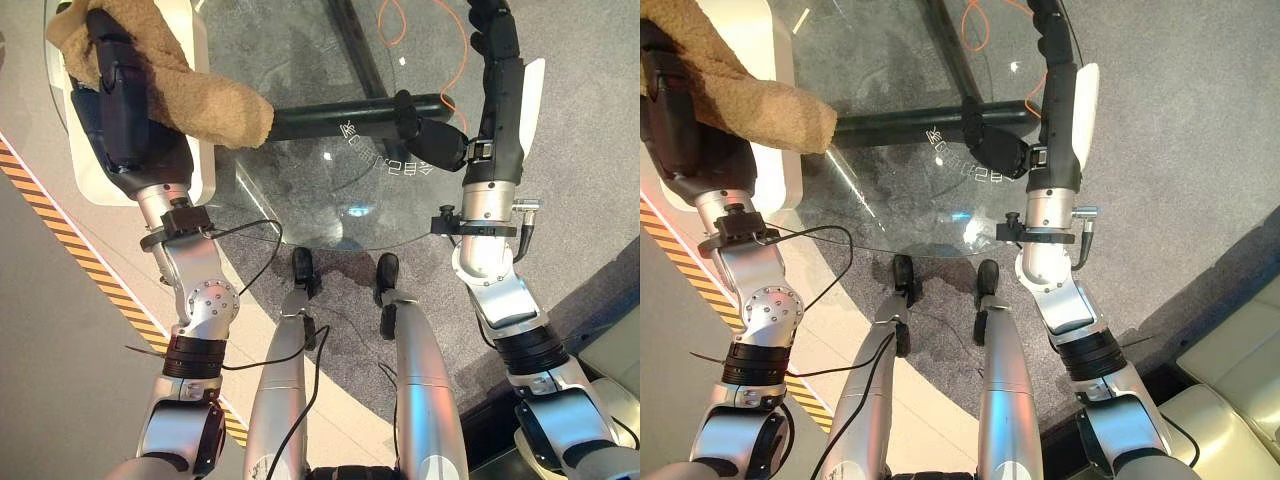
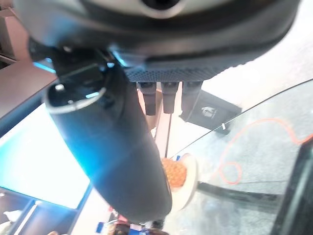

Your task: Wipe the table with a cloth and put it in the basket.

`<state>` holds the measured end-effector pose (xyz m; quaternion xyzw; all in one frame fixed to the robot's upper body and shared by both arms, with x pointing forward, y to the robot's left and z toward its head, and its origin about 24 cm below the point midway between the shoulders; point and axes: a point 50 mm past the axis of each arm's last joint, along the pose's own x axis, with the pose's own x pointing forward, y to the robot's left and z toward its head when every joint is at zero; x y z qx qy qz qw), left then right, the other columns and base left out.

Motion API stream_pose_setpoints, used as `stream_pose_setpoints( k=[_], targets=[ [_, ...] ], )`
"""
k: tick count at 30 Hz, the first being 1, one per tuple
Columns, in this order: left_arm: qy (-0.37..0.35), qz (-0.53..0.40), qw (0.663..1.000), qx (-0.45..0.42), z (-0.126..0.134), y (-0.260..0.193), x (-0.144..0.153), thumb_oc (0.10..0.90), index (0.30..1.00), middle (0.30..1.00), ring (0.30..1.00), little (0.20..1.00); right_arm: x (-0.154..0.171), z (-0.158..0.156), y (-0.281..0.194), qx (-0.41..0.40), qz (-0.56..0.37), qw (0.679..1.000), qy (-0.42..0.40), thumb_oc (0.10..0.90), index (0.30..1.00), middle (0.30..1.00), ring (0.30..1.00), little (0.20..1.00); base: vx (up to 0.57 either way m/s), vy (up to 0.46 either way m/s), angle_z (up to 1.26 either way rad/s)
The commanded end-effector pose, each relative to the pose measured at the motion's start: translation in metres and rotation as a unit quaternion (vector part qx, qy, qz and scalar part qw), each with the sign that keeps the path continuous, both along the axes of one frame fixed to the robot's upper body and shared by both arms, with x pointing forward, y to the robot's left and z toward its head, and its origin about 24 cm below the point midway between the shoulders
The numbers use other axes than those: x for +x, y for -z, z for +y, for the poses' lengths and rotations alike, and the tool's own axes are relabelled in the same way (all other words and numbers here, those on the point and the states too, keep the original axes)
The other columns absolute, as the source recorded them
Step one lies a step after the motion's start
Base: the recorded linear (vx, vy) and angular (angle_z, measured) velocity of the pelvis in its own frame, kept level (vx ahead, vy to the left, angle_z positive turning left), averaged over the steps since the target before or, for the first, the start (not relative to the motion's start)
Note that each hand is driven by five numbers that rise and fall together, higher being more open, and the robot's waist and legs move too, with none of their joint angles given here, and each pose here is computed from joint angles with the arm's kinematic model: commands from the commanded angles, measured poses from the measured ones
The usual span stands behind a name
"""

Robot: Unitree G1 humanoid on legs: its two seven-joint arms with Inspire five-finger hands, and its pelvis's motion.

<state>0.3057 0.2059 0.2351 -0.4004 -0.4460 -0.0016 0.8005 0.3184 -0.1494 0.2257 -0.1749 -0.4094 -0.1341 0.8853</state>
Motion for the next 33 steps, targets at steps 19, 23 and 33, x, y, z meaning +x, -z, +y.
stream_pose_setpoints(
  k=[19, 23, 33],
  targets=[
    [-0.231, -0.087, 0.969, -0.003, 0.066, -0.053, -0.017, 0.100, 0.300, 0.300, 0.300, 0.200, 0.014, -0.075, 0.010, 0.121, -0.015, 0.982, 0.146, 0.800, 0.900, 0.900, 0.900, 0.900, 0.00, 0.001, 0.00],
    [-0.253, -0.072, 0.965, -0.008, 0.077, -0.056, -0.013, 0.100, 0.300, 0.300, 0.300, 0.200, 0.019, -0.090, 0.021, 0.135, 0.008, 0.976, 0.173, 0.800, 0.900, 0.900, 0.900, 0.900, 0.00, 0.000, 0.00],
    [-0.310, -0.042, 0.950, 0.001, 0.095, -0.076, -0.008, 0.100, 0.300, 0.300, 0.300, 0.200, 0.025, -0.115, 0.050, 0.161, 0.065, 0.959, 0.223, 0.800, 0.900, 0.900, 0.900, 0.900, 0.00, 0.000, 0.00]
  ],
)
